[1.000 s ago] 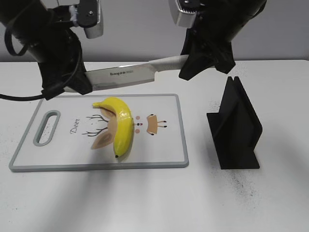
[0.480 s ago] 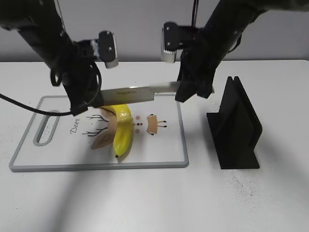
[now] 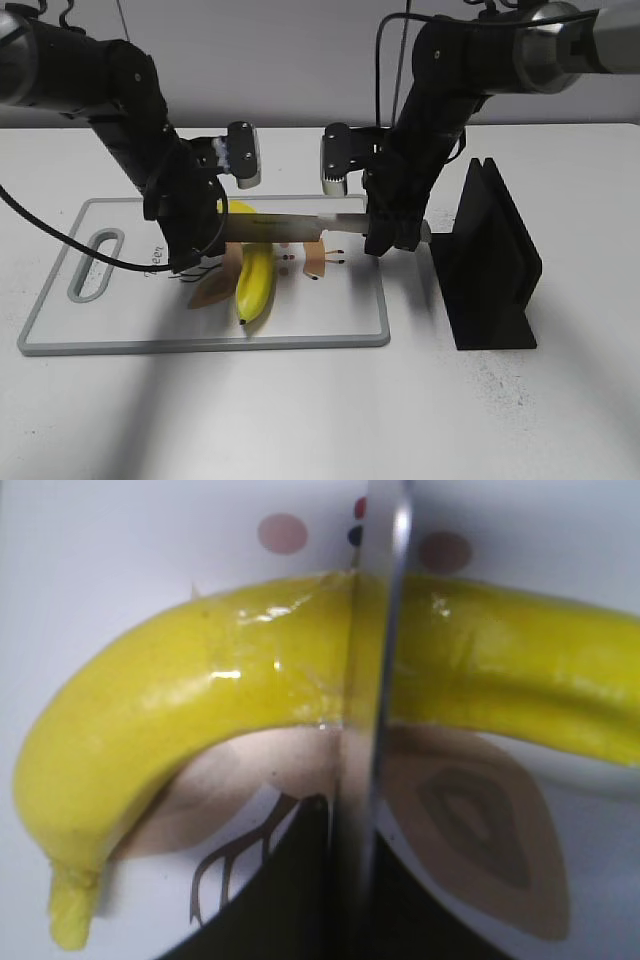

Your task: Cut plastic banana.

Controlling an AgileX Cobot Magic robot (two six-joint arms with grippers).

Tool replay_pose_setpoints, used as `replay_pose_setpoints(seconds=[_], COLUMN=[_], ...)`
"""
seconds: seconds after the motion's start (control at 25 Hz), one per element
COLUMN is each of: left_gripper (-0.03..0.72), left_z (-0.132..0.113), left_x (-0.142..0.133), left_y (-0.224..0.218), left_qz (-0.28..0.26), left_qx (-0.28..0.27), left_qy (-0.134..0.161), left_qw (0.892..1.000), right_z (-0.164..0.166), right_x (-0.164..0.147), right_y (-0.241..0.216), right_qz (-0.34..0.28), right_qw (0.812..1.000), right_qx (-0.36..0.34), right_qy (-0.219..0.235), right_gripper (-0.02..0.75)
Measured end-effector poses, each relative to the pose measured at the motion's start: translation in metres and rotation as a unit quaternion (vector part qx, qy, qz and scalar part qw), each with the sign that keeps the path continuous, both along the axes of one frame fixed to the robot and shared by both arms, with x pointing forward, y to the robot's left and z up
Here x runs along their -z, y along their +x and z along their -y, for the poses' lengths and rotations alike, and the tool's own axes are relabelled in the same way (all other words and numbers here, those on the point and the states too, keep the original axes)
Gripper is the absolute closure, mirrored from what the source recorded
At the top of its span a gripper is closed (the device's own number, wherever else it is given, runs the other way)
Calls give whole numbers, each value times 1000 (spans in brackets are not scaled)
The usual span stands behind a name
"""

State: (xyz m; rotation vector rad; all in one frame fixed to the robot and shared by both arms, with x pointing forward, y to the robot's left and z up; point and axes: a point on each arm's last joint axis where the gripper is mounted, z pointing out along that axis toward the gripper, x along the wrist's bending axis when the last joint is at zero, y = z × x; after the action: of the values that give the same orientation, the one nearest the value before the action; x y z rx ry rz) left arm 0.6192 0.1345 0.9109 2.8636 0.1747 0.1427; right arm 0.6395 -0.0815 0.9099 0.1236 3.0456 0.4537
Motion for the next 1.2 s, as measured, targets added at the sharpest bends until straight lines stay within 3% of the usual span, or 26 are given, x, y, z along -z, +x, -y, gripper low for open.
replay_pose_setpoints(seconds=[0.16, 0.4, 0.56, 0.68, 0.96, 1.04, 1.08, 1.12, 1.2], left_gripper=[702, 702, 702, 702, 695, 624, 542, 453, 201], left_z=[-4, -11, -16, -18, -17, -17, -17, -16, -15], left_x=[-24, -104, -141, -154, -156, -156, -157, -157, -158], left_y=[-9, -28, -46, -52, -50, -49, -48, -48, -46], left_qz=[3, 73, 92, 104, 119, 126, 130, 132, 131], left_qx=[6, 12, 16, 16, 11, 9, 7, 5, -18], left_qy=[2, -25, -44, -52, -56, -59, -61, -64, -81], left_qw=[1000, 997, 995, 993, 991, 990, 990, 989, 988], right_z=[-2, 6, 13, 14, 14, 14, 14, 14, 14], right_x=[-26, -105, -139, -147, -149, -149, -150, -150, -150], right_y=[-7, -21, -35, -38, -36, -34, -33, -33, -32], right_qz=[16, 92, 107, 114, 132, 140, 145, 149, 156], right_qw=[1000, 995, 994, 993, 990, 989, 988, 988, 987], right_qx=[-3, -9, -14, -17, -21, -20, -19, -19, -17], right_qy=[1, 26, 35, 39, 41, 41, 42, 42, 45], right_gripper=[569, 569, 569, 569, 569, 571, 573, 573, 577])
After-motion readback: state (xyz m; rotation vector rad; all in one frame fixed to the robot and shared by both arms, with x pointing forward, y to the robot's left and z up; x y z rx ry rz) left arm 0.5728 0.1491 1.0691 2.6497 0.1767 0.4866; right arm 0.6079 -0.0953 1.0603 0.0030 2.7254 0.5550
